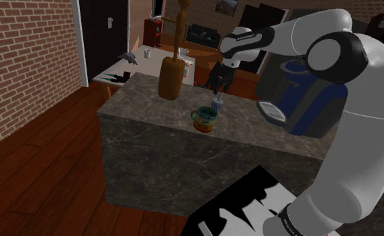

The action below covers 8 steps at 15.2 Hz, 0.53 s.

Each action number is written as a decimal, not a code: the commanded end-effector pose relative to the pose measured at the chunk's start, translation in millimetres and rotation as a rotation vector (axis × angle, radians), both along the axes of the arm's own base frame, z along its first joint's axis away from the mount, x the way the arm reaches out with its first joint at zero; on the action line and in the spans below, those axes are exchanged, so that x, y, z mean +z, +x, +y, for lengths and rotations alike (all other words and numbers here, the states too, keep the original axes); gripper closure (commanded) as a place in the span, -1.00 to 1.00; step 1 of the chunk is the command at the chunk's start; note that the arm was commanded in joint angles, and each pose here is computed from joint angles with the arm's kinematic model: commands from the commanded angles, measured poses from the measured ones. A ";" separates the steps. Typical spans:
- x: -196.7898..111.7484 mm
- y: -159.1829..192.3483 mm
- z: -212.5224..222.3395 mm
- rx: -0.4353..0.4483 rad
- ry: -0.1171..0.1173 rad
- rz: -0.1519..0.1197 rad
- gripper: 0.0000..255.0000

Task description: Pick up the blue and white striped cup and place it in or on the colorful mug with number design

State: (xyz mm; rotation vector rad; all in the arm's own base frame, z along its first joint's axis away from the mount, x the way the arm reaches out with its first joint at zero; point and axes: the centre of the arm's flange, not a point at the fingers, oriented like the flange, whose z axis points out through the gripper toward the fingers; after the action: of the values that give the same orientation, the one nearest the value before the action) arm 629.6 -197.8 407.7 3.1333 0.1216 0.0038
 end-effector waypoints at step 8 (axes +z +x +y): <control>-50.8 25.9 -16.1 -0.002 0.001 0.004 -1.00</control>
State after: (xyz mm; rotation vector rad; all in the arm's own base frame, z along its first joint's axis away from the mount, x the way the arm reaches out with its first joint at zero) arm 655.9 -213.6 363.0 3.1351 0.1181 -0.0035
